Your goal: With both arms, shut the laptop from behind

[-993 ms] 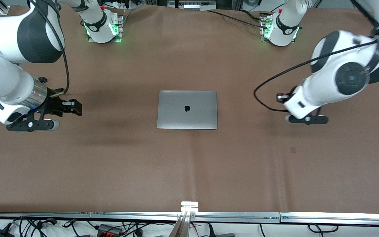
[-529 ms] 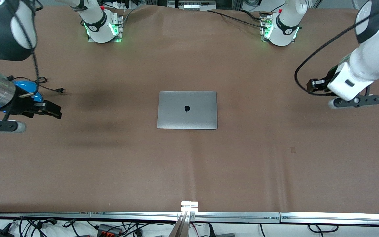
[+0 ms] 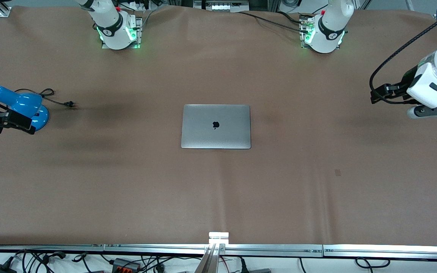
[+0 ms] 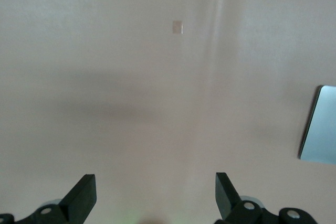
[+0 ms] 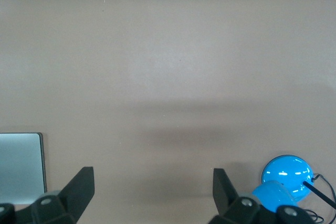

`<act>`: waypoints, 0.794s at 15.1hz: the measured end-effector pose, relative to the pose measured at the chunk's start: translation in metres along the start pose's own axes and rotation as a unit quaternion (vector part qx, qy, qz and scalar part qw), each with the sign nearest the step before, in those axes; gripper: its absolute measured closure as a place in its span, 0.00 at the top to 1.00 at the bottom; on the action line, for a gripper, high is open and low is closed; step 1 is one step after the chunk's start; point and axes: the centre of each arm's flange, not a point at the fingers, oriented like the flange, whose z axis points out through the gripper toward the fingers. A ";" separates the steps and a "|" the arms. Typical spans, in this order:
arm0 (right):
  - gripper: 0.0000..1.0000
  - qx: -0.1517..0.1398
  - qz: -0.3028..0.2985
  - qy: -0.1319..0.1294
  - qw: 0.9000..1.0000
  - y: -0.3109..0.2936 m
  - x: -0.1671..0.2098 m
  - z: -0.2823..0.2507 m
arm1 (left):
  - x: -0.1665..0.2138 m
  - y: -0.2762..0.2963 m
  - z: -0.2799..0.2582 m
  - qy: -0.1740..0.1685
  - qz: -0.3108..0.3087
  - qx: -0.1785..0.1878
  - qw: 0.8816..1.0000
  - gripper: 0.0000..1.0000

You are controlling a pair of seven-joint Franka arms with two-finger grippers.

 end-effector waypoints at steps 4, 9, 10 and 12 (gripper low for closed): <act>1.00 -0.003 0.000 -0.013 1.000 0.002 -0.015 0.015 | -0.008 0.001 -0.003 0.004 0.000 -0.007 1.000 1.00; 1.00 -0.010 -0.002 -0.023 1.000 0.006 -0.069 0.013 | -0.010 0.009 -0.006 0.008 0.007 -0.012 1.000 1.00; 1.00 -0.010 -0.002 -0.024 1.000 0.007 -0.077 0.011 | -0.010 0.010 -0.006 0.007 0.006 -0.016 1.000 1.00; 1.00 -0.008 -0.002 -0.023 1.000 0.007 -0.091 0.006 | -0.010 0.011 -0.006 0.006 -0.004 -0.027 1.000 1.00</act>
